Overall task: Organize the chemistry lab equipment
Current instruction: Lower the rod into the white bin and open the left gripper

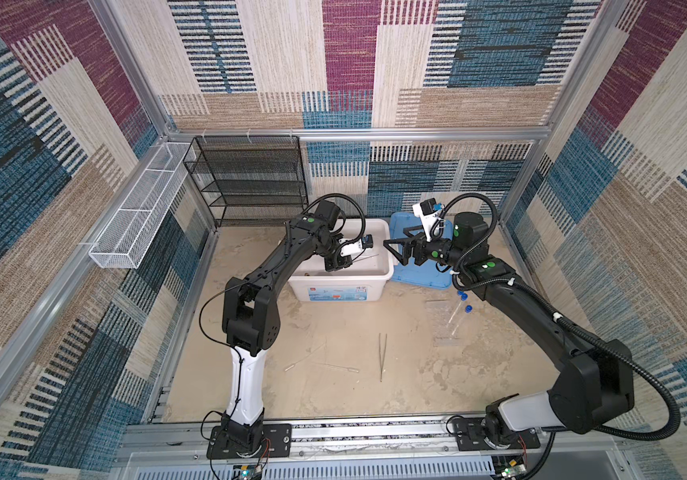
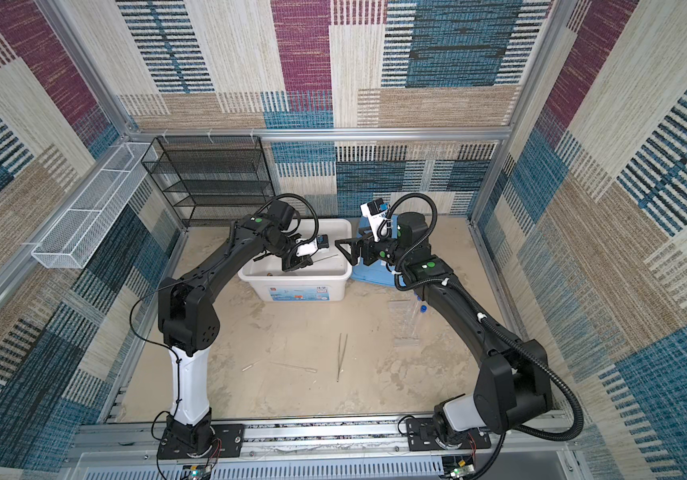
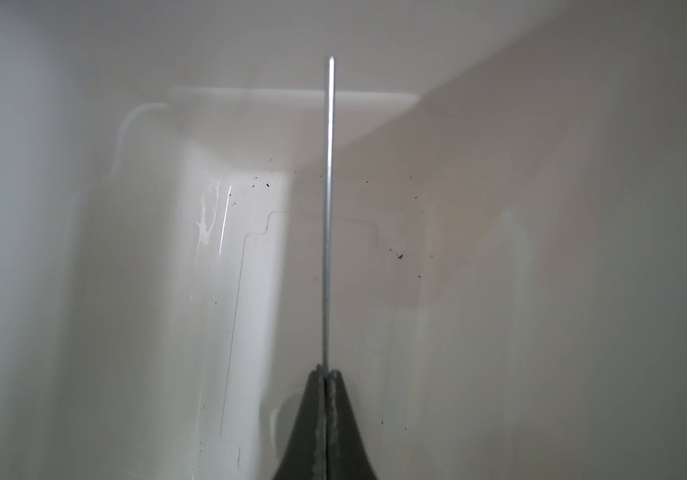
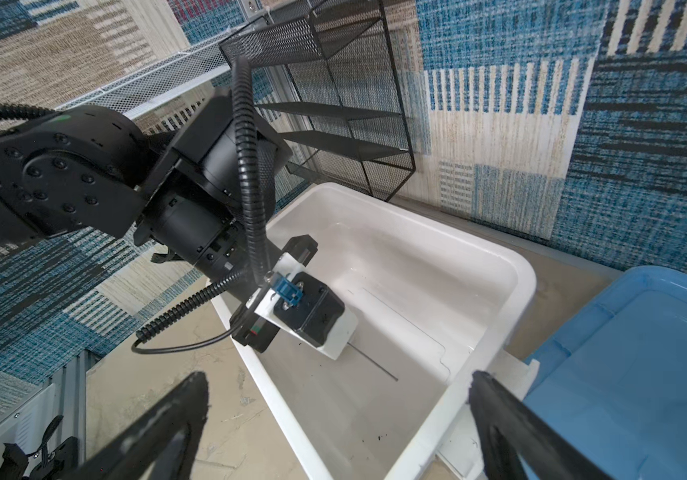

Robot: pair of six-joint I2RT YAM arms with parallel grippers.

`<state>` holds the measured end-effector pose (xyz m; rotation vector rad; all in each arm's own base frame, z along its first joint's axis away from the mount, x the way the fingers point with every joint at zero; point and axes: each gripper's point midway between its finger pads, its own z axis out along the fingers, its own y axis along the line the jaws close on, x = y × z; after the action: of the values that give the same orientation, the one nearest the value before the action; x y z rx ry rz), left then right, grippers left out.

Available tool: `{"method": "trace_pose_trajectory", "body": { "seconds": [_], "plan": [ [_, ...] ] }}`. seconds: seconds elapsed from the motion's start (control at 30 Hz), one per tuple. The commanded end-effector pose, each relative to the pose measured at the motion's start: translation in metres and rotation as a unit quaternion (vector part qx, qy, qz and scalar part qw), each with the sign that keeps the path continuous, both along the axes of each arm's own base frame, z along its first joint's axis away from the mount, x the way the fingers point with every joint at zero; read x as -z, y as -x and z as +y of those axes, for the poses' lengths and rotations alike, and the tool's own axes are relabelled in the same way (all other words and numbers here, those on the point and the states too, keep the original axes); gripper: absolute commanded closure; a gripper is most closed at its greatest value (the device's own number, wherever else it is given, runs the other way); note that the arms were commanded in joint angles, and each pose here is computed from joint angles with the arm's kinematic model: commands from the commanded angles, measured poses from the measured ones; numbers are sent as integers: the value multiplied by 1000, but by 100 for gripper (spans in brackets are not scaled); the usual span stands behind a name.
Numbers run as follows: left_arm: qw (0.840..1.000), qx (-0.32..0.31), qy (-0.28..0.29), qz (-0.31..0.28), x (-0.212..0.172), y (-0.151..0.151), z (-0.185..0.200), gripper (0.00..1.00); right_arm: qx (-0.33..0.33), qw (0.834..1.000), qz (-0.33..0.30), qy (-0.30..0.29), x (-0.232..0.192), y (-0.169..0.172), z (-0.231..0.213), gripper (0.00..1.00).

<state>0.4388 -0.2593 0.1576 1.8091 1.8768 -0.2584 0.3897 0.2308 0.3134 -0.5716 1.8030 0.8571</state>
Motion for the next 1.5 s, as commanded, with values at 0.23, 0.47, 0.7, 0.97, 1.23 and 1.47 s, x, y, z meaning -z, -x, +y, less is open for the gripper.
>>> {"method": "trace_pose_trajectory", "body": {
  "seconds": [0.23,0.47,0.7,0.97,1.23,1.47],
  "plan": [
    [998,22,-64,7,35,-1,4,100,7,1000,-14,19,6,1,-4,0],
    [998,16,-65,19,50,-8,-4,100,-3,1000,-4,16,16,0,0,1],
    [995,19,-90,32,71,-10,-9,100,-27,999,11,22,30,3,5,1],
    [994,5,-102,39,86,-14,-13,100,-16,999,8,27,37,-1,3,0],
    [993,1,-113,45,97,-15,-13,100,-5,1000,7,30,42,-4,0,0],
    [992,-1,-119,37,94,-17,-12,100,7,999,3,35,41,-6,-3,0]
  ]
}}
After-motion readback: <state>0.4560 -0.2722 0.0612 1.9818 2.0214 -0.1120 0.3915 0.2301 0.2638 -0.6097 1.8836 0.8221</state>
